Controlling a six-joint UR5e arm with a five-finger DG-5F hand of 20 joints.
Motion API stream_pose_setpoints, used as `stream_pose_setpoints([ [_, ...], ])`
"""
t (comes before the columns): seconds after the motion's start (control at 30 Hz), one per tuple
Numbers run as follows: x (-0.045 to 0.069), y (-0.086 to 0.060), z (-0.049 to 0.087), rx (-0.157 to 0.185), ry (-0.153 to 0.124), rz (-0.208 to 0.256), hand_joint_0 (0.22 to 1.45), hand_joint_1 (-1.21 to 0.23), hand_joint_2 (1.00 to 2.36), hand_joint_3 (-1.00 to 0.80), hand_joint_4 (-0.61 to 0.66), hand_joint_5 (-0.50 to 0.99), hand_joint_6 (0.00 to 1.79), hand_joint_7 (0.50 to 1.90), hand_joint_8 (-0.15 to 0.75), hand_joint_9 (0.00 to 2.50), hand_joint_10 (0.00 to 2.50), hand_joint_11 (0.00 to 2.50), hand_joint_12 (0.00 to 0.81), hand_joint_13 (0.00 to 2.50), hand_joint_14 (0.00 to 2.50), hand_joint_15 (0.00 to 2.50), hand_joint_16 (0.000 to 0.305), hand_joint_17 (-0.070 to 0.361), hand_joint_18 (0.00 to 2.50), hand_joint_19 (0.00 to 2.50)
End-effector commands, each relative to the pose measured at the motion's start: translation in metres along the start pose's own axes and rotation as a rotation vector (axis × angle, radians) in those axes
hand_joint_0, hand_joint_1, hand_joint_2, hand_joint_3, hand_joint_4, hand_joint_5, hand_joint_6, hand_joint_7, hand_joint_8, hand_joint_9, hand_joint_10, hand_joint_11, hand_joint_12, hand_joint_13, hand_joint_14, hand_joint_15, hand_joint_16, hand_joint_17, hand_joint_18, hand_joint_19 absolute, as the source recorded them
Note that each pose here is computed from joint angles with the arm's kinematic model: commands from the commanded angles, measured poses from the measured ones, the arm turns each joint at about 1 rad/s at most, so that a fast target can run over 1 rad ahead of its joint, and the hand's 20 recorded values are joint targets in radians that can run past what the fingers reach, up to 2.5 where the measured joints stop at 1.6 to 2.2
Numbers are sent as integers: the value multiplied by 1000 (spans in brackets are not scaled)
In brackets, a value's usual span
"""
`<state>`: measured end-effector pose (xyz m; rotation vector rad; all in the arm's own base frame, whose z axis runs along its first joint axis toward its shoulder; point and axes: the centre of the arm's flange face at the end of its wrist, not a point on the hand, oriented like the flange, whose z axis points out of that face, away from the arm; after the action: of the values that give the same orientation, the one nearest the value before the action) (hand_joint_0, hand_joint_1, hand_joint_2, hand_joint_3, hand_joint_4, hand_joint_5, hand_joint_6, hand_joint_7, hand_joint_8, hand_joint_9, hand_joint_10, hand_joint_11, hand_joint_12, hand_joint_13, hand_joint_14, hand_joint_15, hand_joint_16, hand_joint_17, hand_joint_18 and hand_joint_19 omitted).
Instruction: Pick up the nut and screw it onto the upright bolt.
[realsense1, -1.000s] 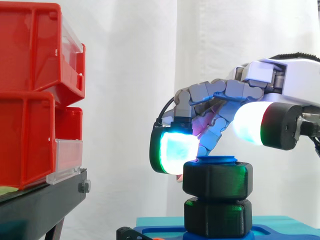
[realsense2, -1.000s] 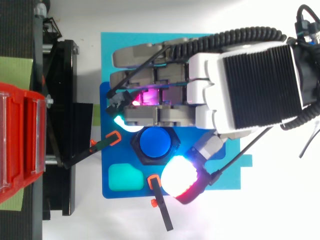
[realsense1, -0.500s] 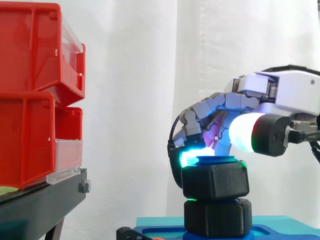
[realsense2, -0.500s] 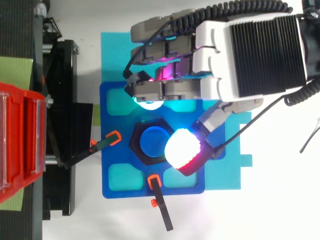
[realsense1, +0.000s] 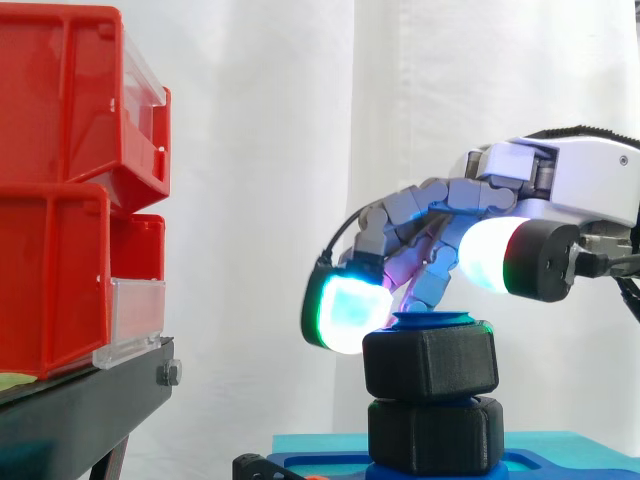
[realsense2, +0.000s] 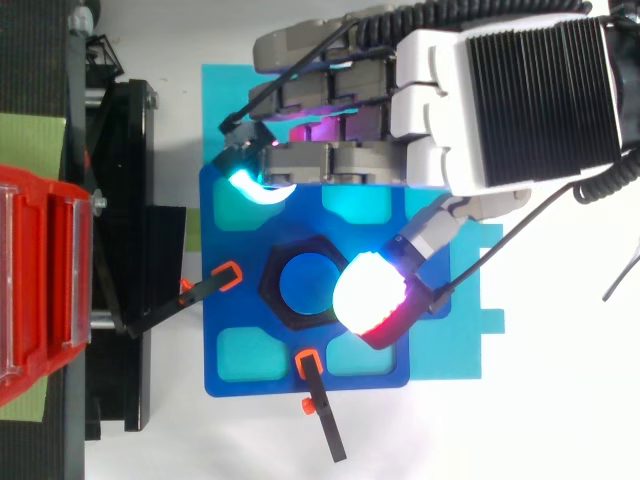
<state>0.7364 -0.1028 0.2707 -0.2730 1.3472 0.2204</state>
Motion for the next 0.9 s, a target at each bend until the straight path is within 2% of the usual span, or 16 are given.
stream_pose_setpoints([
  [0.0,-2,3,4,-11,-24,-6,505,-116,1000,-500,204,-78,503,742,206,1115,0,0,202,787,0,0,30,67,474,138],
  [0.1,-5,9,9,-20,-50,-11,503,-112,1000,-500,205,-85,502,707,206,1096,0,0,202,765,0,0,31,70,464,136],
  [0.37,-6,28,21,-39,-70,-9,497,-95,1000,-500,205,-84,502,698,202,1036,0,0,211,723,0,0,33,74,415,111],
  [0.57,-3,42,27,-26,-60,2,497,-93,1000,-500,204,-80,502,715,208,1027,0,0,214,714,0,0,33,75,407,111],
  [0.73,-2,45,27,-31,-50,4,498,-92,1000,-500,206,-75,503,735,215,1026,0,0,216,713,0,0,33,75,407,114],
  [0.87,-2,44,27,-29,-53,1,500,-97,1000,-500,209,-75,502,736,216,1027,0,0,215,712,0,0,33,75,406,113],
])
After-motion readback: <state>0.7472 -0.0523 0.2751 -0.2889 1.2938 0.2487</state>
